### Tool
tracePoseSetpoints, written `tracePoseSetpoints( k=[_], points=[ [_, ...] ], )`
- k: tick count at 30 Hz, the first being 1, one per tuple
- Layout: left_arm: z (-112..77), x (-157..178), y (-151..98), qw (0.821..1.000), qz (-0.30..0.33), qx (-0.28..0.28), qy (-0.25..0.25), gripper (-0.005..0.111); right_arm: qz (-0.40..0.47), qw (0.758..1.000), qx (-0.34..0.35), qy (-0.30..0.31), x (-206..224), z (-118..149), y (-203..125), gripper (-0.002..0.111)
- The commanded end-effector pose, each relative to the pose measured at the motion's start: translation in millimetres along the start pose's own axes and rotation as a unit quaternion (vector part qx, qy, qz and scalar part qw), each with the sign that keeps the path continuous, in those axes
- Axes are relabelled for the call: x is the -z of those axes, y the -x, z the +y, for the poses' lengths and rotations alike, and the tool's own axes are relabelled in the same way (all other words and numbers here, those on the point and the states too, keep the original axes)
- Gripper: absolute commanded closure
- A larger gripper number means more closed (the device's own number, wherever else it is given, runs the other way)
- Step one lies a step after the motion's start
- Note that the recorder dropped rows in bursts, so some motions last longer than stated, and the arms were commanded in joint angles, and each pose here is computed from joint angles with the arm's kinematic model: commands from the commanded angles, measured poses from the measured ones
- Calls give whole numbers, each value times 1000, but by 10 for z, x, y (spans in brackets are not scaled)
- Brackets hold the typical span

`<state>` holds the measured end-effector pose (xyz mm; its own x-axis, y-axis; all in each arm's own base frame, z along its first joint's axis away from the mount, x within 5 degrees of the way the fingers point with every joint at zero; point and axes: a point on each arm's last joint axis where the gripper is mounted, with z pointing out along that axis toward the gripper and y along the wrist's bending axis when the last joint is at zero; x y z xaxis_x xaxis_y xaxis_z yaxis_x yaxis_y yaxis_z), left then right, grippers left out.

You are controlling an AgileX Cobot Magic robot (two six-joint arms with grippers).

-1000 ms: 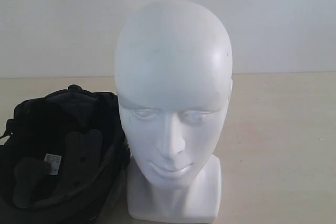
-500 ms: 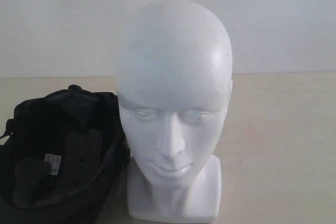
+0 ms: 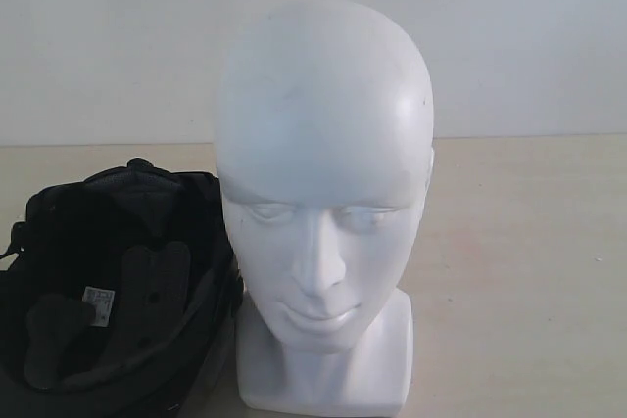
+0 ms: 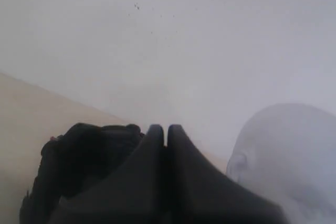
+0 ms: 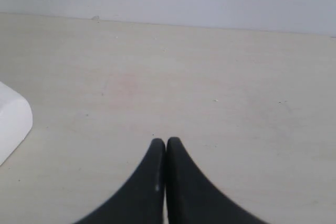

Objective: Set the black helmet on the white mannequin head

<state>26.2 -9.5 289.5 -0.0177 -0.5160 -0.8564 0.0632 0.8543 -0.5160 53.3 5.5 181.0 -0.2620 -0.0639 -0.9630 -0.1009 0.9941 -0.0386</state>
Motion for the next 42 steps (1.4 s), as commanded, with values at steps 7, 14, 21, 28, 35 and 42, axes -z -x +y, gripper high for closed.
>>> tracePoseSetpoints(
  k=[7, 14, 21, 28, 35, 42],
  points=[
    [-268, -348, 152, 900, 414, -138, 20, 102, -7, 1000, 1, -2, 4, -3, 11, 109],
    [-371, -890, 114, 836, 493, -202, -128, 99, -7, 1000, 1, -2, 4, -3, 11, 109],
    [-253, -1268, 5, 832, 499, -207, -125, 68, -7, 1000, 0, -2, 4, -3, 11, 109],
    [-342, -1445, -270, 791, 546, -228, -159, 51, -9, 1000, 0, -2, 4, -3, 16, 109],
    [-587, -1563, -480, 789, 525, -258, -189, 51, -8, 1000, 0, -2, 4, -3, 13, 109],
    [-700, -1706, -773, 778, 525, -292, -184, 51, -8, 1000, 0, -2, 4, -3, 13, 109]
  ],
)
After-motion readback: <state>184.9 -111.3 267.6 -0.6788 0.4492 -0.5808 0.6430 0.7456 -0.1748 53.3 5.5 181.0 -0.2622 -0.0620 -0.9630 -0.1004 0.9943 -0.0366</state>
